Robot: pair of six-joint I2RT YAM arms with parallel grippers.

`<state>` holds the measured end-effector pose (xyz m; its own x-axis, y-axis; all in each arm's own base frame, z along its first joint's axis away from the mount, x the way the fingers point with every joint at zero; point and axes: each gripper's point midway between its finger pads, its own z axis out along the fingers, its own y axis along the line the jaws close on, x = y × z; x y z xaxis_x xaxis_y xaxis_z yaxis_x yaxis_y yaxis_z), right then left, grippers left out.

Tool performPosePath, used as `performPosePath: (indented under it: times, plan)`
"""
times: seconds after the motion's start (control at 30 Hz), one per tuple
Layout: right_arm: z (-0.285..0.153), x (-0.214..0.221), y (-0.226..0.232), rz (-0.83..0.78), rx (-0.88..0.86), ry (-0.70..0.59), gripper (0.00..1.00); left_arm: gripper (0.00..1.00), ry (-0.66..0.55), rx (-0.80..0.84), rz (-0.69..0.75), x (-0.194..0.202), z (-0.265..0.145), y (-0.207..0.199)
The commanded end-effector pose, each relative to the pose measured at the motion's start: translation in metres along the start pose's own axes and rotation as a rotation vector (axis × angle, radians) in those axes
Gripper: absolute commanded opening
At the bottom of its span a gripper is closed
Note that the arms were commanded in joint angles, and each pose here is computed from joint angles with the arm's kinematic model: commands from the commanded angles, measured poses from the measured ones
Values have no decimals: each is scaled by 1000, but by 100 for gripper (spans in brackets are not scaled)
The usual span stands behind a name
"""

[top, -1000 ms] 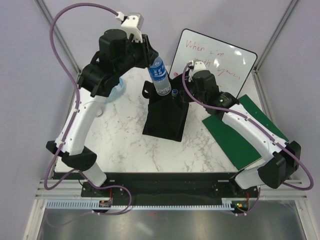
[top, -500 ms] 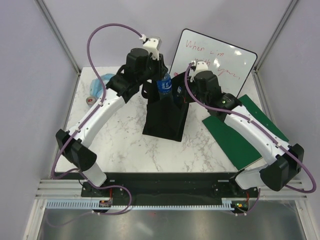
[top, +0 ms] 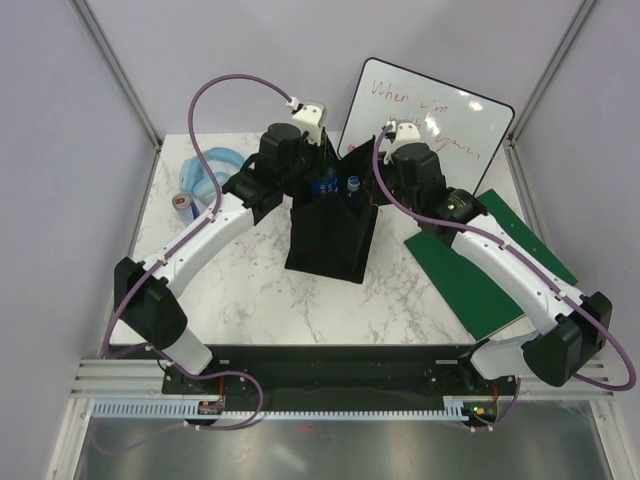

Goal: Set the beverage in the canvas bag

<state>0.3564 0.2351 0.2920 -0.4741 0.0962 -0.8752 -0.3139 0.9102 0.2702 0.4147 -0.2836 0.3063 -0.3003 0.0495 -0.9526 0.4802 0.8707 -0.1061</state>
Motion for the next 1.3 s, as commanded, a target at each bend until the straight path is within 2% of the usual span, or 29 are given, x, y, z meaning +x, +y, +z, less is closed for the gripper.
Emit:
performPosePath:
  times: [0.0, 0.1, 0.3, 0.8, 1.07, 1.13, 1.17, 1.27]
  plan:
    - [-8, -12, 6, 17, -20, -54, 0, 2, -346, 41, 8, -112, -40, -13]
    - [-8, -13, 6, 19, -23, -58, 0, 2, -341, 20, 35, -109, -38, -8]
    - [-12, -17, 6, 15, -24, -73, 0, 2, -308, 12, 67, -75, -26, -4]
    - [-13, -20, 9, 22, -37, -87, 0, 2, -191, 4, 11, -4, -13, 3]
    - [-14, -20, 10, 21, -45, -89, 0, 2, -105, 61, -21, 28, -4, -7]
    - [-15, -20, 10, 19, -49, -91, 0, 7, -92, 58, -31, 32, -3, -7]
    - [-15, -19, 10, 18, -47, -88, 0, 18, -83, 57, -34, 35, -2, -7]
    - [-15, -18, 9, 16, -45, -87, 0, 30, -71, 52, -39, 37, -4, -6]
